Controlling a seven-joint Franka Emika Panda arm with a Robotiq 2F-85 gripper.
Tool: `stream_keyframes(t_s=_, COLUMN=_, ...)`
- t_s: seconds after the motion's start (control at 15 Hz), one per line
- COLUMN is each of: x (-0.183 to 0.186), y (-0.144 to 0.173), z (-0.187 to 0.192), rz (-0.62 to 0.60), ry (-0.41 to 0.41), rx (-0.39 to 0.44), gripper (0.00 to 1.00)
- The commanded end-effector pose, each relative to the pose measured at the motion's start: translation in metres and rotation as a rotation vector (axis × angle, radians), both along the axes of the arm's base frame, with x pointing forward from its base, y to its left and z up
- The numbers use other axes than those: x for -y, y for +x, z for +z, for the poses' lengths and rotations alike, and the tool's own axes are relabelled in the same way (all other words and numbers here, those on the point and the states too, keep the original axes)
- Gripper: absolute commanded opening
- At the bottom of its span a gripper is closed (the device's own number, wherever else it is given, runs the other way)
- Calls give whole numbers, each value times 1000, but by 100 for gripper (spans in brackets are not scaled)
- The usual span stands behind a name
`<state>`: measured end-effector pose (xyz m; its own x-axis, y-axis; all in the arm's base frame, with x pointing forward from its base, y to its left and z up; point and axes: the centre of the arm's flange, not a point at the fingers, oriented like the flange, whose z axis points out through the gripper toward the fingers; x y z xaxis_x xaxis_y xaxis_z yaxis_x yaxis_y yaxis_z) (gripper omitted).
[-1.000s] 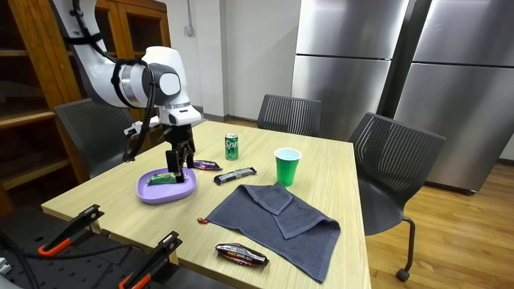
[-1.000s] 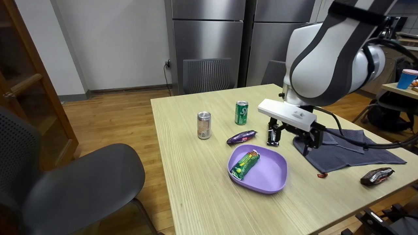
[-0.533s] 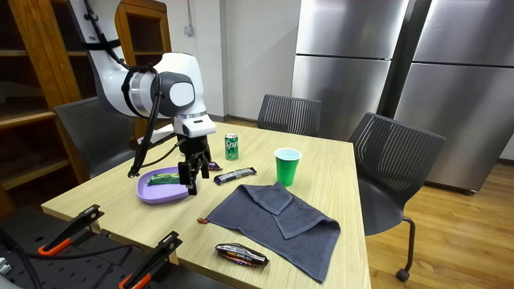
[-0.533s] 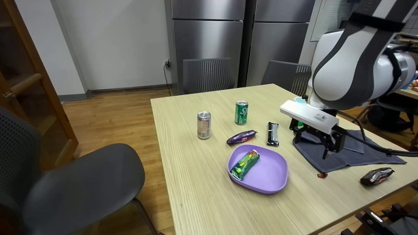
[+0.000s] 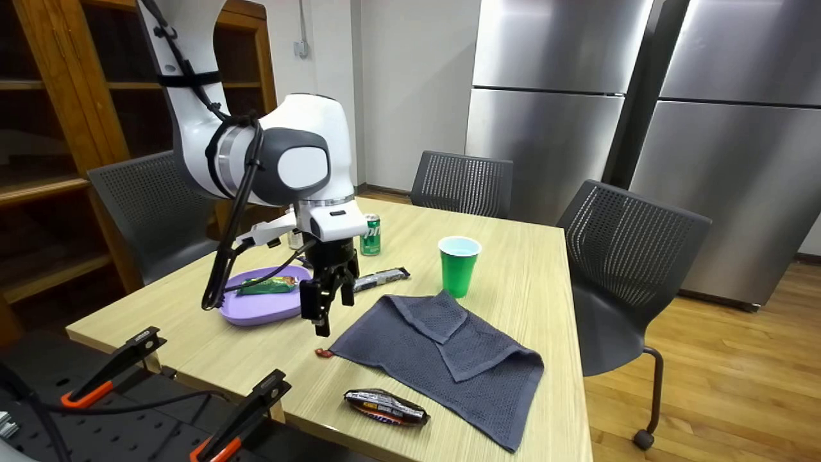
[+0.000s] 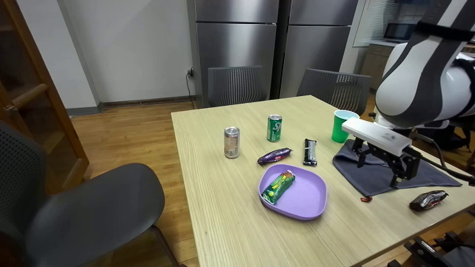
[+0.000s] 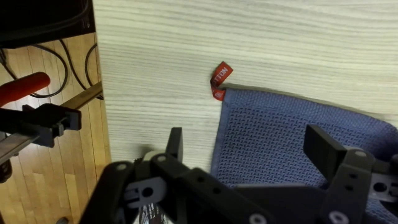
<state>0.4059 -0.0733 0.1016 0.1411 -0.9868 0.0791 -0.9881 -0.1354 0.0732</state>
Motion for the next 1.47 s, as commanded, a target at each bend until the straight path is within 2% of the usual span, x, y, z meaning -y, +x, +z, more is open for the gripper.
stream_keyframes(t_s=0.0, x=25, y=-12, z=1, rz=-5, ry=17, rx=7, gripper=100)
stream_keyframes(t_s=0.73, x=87, y=-33, z=-22, rz=12, ry=-27, rx=-61, gripper=100)
stream_keyframes(t_s=1.4, x=118, y=-51, z=-44, rz=17, ry=-34, rx=-122, gripper=100)
